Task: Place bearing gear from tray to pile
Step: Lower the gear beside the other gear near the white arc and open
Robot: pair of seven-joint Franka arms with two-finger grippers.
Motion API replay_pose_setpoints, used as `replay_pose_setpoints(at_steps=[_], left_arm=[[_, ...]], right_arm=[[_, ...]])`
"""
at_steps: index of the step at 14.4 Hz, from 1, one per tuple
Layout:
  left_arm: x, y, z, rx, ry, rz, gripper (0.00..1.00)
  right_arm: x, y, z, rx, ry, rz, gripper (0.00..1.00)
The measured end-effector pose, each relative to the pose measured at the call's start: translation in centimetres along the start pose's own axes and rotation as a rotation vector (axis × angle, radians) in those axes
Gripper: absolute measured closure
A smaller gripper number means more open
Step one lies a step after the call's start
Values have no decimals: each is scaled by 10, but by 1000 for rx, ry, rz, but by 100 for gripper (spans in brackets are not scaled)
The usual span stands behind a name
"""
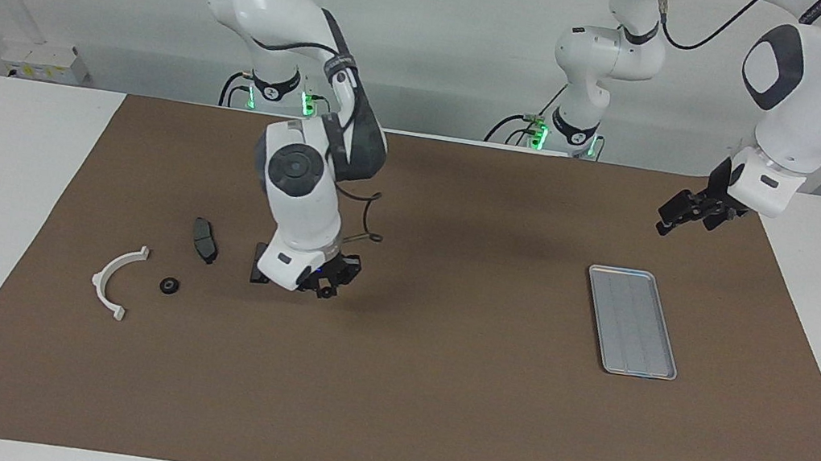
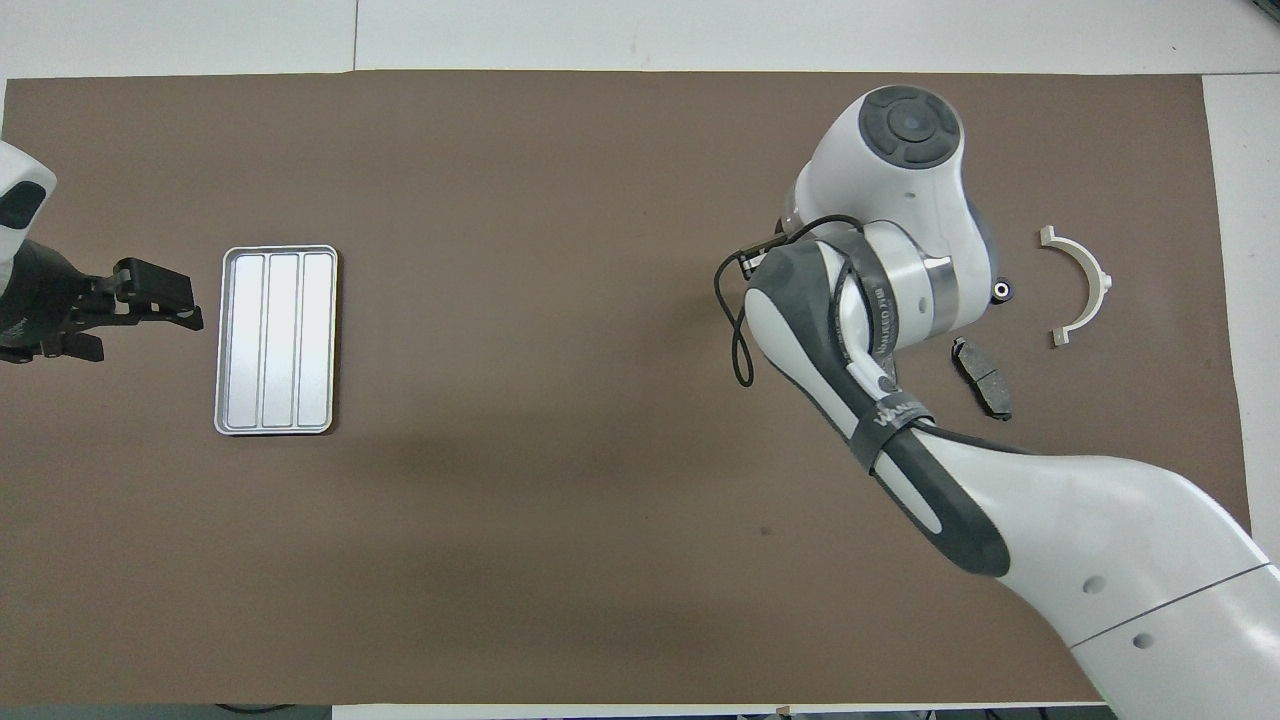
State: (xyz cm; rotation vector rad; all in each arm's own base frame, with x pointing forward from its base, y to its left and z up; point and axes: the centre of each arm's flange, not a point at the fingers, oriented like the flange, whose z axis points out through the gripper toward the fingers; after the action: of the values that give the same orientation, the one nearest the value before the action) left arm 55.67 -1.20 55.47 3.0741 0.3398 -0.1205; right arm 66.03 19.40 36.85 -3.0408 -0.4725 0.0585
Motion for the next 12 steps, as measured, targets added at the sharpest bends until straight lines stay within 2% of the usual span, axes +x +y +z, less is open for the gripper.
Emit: replay_pose_setpoints(at_steps=[3, 6, 12], left_arm=[[5, -6, 7, 3, -12, -11, 0], [13, -15, 17, 6, -30, -29, 0], [14, -20, 19, 6, -34, -34, 0]], right_arm=[[-11, 78, 1, 7, -17, -68, 76], [-27, 132, 17, 14, -25, -94, 76], [-55, 162, 57, 20, -42, -100, 76]])
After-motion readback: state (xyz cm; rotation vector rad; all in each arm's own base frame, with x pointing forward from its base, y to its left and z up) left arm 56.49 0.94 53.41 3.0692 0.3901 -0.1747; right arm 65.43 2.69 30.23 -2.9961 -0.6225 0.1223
